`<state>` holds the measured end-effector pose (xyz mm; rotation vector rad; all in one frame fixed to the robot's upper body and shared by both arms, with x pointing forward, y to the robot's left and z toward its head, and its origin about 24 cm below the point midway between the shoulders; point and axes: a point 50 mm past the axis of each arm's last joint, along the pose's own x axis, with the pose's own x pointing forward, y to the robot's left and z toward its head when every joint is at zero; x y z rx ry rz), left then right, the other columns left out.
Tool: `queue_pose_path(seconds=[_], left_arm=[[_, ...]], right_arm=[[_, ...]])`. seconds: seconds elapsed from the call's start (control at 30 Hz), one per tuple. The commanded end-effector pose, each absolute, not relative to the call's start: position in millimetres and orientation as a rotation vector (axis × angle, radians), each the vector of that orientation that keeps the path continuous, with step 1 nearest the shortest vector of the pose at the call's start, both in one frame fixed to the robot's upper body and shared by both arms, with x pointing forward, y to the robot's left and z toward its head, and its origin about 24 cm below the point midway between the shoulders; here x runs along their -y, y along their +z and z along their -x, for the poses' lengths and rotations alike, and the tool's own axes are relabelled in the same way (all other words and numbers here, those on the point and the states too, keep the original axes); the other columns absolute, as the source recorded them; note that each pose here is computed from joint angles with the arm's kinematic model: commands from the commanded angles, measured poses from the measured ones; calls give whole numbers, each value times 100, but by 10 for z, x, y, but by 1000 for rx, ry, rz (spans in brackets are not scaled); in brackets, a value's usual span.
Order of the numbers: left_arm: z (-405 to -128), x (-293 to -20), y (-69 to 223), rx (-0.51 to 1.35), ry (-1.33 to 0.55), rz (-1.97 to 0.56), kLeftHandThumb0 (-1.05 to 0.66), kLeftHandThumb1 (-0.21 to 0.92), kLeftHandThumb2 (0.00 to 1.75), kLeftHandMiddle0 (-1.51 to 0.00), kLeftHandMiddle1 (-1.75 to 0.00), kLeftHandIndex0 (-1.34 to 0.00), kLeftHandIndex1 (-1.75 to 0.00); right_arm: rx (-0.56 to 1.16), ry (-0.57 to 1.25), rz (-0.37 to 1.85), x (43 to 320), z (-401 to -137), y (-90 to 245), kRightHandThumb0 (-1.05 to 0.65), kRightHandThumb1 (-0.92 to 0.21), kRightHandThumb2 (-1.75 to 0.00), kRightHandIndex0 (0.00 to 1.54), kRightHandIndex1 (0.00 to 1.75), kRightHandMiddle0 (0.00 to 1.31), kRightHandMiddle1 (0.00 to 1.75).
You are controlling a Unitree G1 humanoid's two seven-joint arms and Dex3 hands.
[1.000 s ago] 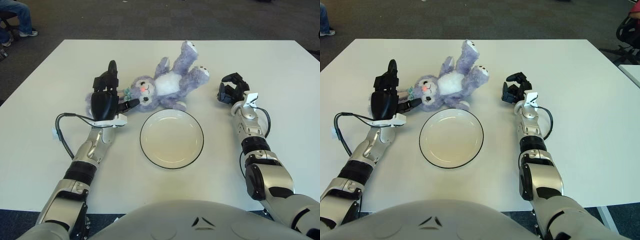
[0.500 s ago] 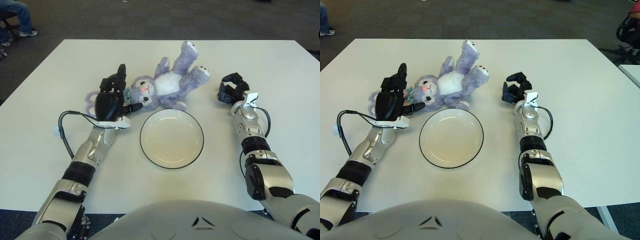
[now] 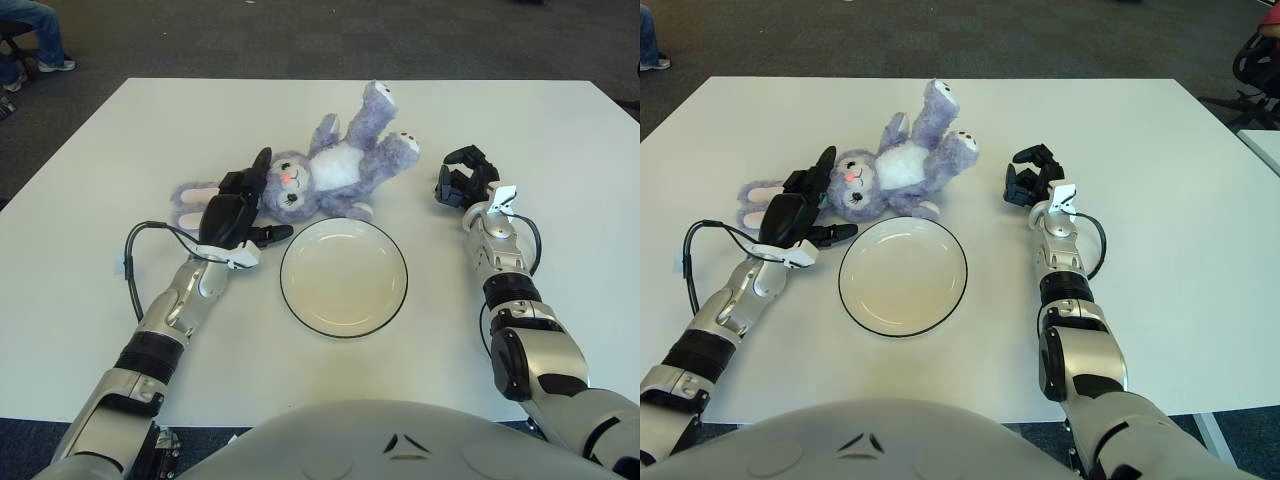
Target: Put the doll into the plate.
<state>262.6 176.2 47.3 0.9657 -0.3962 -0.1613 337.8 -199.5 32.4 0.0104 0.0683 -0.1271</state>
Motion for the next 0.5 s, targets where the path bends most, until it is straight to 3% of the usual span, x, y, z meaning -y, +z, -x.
queue_pose_path(seconds=[0.0, 0.3, 0.47], left_arm=[[-2644, -1765, 545, 409, -198, -939, -105, 92, 35, -20, -162, 0, -27], [-2687, -1803, 632, 369, -269, -906, -105, 92, 42, -11, -174, 0, -18], [-2753, -1731, 756, 364, -314, -899, -105, 92, 33, -7, -175, 0, -20]], right_arm=[[-219, -143, -29, 2010, -3207, -6, -1, -32, -130, 62, 175, 41, 166], [-220, -143, -24, 2013, -3207, -7, -1, -31, -130, 62, 175, 44, 165], [-221, -141, -19, 2021, -3208, -6, -1, -31, -131, 62, 175, 43, 166]])
